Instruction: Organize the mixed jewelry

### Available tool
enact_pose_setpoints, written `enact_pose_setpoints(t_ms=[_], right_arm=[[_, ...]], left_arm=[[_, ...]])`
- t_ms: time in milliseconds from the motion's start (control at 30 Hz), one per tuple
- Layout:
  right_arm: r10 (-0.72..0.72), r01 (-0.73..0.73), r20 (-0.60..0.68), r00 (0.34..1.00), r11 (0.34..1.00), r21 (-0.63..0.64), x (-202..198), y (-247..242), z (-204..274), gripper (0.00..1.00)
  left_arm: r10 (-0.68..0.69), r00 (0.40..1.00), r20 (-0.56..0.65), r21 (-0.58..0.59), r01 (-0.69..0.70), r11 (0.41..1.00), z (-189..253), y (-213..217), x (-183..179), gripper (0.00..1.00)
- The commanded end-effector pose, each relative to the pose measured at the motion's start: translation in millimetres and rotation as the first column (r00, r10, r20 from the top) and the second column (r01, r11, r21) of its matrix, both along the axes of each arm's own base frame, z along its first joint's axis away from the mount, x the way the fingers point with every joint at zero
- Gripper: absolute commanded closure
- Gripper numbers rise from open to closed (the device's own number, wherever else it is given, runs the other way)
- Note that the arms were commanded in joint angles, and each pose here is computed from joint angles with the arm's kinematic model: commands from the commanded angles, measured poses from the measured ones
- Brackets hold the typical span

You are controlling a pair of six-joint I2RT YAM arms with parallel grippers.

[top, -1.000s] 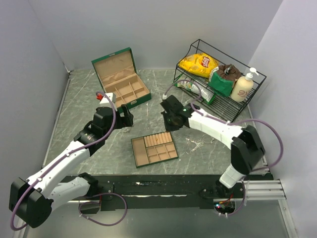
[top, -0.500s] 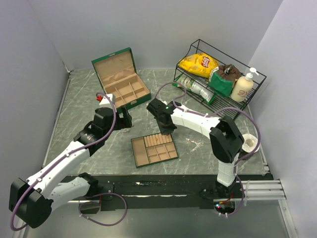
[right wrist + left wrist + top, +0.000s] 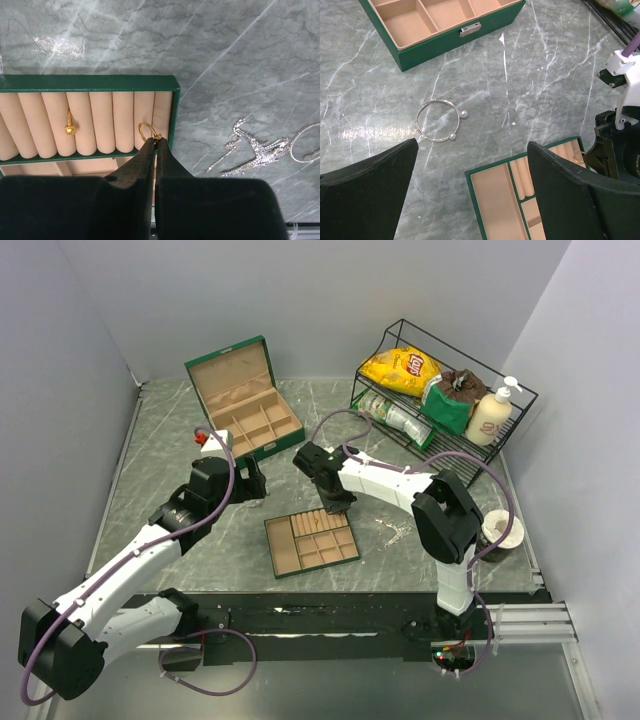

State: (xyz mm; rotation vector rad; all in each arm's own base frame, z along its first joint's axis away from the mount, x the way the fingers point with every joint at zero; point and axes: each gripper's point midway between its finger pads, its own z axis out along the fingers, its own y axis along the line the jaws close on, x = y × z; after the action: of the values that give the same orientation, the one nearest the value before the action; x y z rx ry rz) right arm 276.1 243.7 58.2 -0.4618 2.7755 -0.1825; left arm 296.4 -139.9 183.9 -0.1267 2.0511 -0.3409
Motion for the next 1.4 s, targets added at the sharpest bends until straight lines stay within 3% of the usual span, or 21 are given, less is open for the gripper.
enact_pose_setpoints(t_ms=[0, 967, 1200, 1367], right_arm=[[0.008, -0.008, 0.017, 1.0, 1.0, -0.012, 6.7, 6.2, 2.0, 1.0], [0.062, -0.062, 0.001, 0.998, 0.998, -0.016, 1.0, 38.0, -9.3, 0.98], [0.068, -0.068, 0.023, 0.997, 0.998, -0.018, -1.2, 42.9, -7.7, 0.97], [0.067, -0.066, 0.032, 0.997, 0.997, -0.026, -0.8, 46.0, -8.4, 0.96]], left_arm=[[0.009, 0.999, 0.04, -0.018, -0.009, 1.0, 14.6, -0.2, 4.9, 0.04], [-0.003, 1.0, -0.013, -0.009, 0.003, 1.0, 0.5, -5.9, 6.8, 0.04], [0.104, 0.994, -0.037, 0.007, -0.104, 0.995, -4.9, 11.4, 7.1, 0.04], [0.177, 0.977, -0.118, -0.047, -0.184, 0.982, -21.5, 18.2, -2.3, 0.04]])
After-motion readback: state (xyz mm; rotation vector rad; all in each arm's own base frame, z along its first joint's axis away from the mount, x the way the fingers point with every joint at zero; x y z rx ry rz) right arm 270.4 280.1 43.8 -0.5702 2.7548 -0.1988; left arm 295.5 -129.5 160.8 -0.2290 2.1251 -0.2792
